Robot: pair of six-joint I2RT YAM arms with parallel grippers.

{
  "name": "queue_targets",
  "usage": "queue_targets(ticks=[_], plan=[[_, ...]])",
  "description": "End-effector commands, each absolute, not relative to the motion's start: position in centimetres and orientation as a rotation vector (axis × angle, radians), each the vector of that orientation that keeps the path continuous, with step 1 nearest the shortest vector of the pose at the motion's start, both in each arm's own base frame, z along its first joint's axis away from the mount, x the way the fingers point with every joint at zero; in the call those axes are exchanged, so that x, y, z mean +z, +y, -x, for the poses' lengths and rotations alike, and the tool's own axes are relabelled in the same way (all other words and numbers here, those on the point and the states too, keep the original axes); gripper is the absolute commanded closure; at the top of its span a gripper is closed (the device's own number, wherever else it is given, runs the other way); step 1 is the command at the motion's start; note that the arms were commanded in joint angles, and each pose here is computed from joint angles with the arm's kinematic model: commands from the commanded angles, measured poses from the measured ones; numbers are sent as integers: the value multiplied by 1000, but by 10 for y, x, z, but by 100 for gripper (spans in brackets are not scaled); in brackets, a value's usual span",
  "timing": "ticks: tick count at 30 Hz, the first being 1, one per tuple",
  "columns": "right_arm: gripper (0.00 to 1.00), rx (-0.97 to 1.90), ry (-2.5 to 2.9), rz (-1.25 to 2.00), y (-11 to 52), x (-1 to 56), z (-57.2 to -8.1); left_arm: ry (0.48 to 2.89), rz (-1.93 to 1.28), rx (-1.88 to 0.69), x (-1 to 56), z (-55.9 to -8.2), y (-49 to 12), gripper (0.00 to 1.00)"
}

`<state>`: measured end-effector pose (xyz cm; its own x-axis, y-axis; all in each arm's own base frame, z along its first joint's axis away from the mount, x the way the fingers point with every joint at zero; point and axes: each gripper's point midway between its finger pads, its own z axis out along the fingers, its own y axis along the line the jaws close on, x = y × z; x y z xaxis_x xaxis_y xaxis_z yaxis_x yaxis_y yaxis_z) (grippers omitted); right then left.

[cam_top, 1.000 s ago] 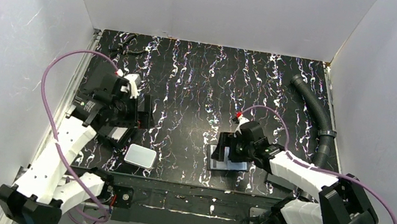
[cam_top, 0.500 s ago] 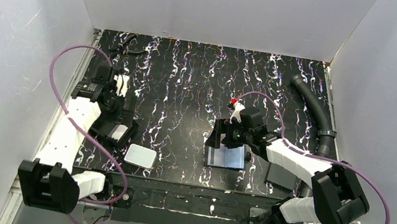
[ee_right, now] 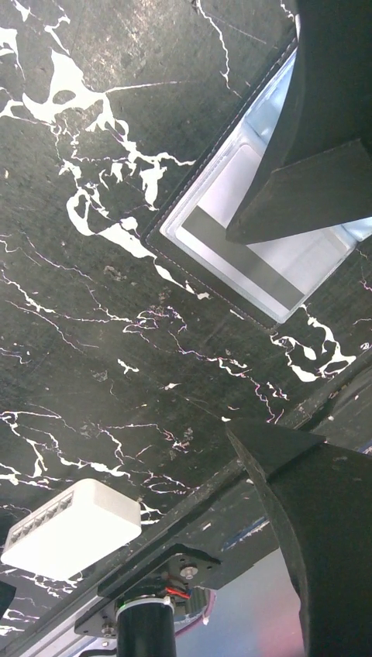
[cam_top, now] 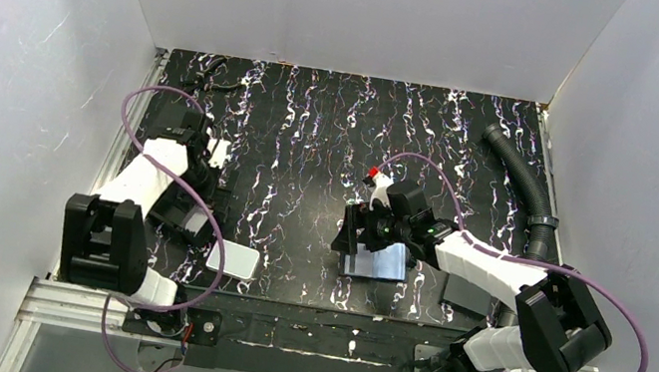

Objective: Put the credit cards into the card holder
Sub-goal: Pick up the credit card from the storage box.

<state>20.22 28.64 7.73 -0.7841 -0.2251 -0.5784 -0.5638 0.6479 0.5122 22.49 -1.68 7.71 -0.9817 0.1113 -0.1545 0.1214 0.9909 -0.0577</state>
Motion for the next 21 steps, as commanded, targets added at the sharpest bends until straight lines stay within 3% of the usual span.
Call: queue_targets(ticks=[1,11,21], plan=[[8,977,2311,625,292,101,-213,2997,-190,-152,68,-230,-20,4],[8,966,2317,602,287,100,-220,3035,-196,-304,64,-232,-36,12],[9,968,2327,597,286,97,-222,3007,-197,-339,72,-228,-41,29]])
